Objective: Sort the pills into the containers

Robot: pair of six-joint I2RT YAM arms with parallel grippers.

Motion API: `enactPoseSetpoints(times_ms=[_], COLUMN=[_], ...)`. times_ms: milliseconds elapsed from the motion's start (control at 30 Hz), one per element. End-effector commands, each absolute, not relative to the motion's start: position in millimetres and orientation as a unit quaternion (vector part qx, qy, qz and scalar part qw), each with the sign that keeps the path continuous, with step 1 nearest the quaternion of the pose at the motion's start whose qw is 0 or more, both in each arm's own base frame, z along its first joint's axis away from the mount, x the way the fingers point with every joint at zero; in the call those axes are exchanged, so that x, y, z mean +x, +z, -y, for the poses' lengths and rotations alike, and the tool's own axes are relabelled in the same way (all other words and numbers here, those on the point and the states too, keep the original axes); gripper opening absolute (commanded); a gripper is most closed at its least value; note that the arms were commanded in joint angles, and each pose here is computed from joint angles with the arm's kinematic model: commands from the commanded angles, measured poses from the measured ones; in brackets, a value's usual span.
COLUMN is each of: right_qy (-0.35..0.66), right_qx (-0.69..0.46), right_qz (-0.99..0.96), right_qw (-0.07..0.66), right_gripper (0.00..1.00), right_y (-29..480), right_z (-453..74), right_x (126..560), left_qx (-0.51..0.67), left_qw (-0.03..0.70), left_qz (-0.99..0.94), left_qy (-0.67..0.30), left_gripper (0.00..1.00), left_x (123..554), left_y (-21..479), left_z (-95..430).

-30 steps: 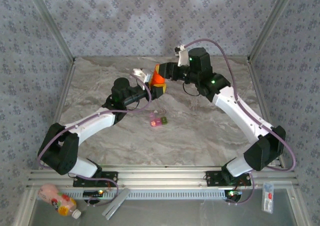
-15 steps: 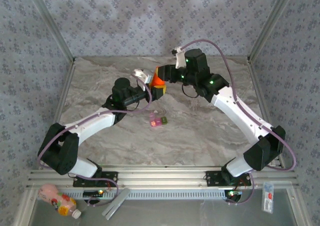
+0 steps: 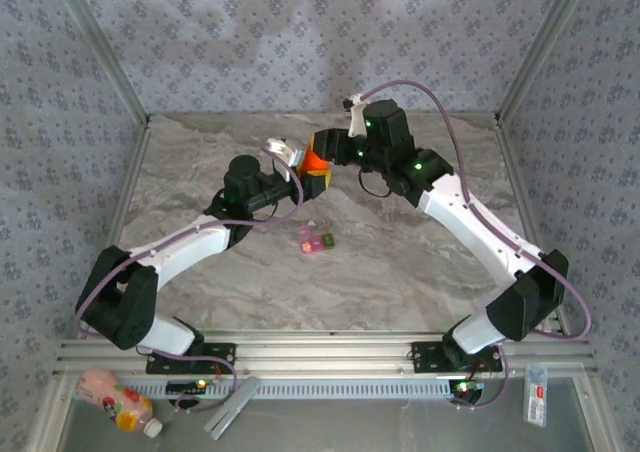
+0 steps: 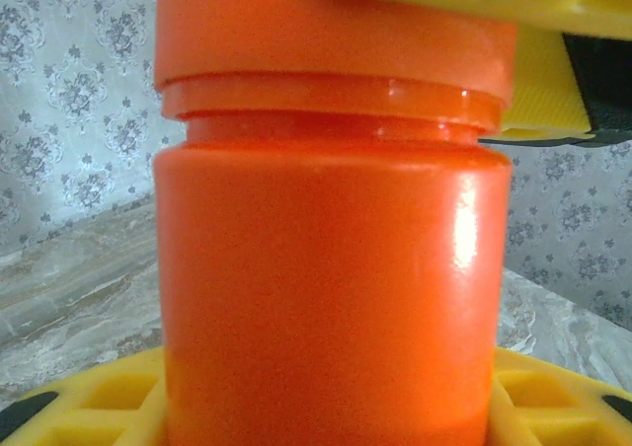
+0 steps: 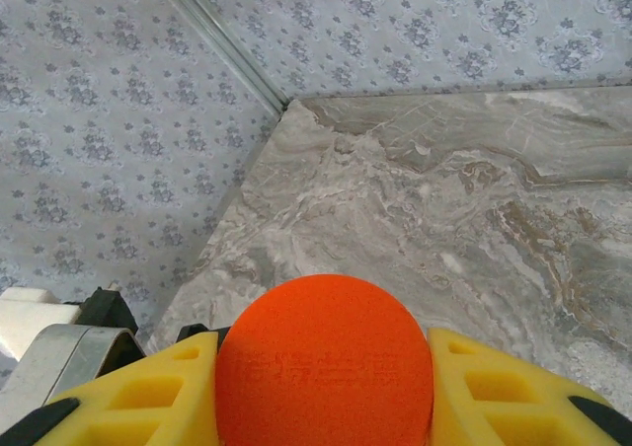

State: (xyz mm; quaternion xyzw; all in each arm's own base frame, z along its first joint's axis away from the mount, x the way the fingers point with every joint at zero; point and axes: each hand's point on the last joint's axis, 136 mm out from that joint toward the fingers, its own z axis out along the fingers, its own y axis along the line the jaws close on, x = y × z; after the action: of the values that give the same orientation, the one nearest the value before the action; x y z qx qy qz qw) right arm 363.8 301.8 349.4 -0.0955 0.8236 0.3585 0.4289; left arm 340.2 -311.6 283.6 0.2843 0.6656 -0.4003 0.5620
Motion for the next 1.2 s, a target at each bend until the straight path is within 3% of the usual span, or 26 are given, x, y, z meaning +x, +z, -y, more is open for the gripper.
enactPoseSetpoints(times_ms=[0,700,967,1167], right_qy=[0.346,0.381,0.435,0.463], right_qx=[-0.098,-0.125,-0.164,-0.232], right_qz=[-0.861,-0.812,-0.756,-0.738], right_qw=[0.360,0.424,0.461,0.433], right_gripper=[0.29,0.81,0.86,0.84], right_y=[311,384,428,427], right_z=[-314,-282,-248,-231], right_x=[347,335,315,316], left_qx=[0.278,0.273,0.290,0.334], left_qw=[0.636,0.625,0.615,0.585], left_qz=[-0.593,-0.610,-0.609,-0.592], left_qy=[-0.408,-0.403,-0.410,-0.443], left_gripper=[0.00,0.00,0.00,0.00], left_x=[342,349,343,324], left_y=[351,336,332,335], left_z=[309,310,313,320])
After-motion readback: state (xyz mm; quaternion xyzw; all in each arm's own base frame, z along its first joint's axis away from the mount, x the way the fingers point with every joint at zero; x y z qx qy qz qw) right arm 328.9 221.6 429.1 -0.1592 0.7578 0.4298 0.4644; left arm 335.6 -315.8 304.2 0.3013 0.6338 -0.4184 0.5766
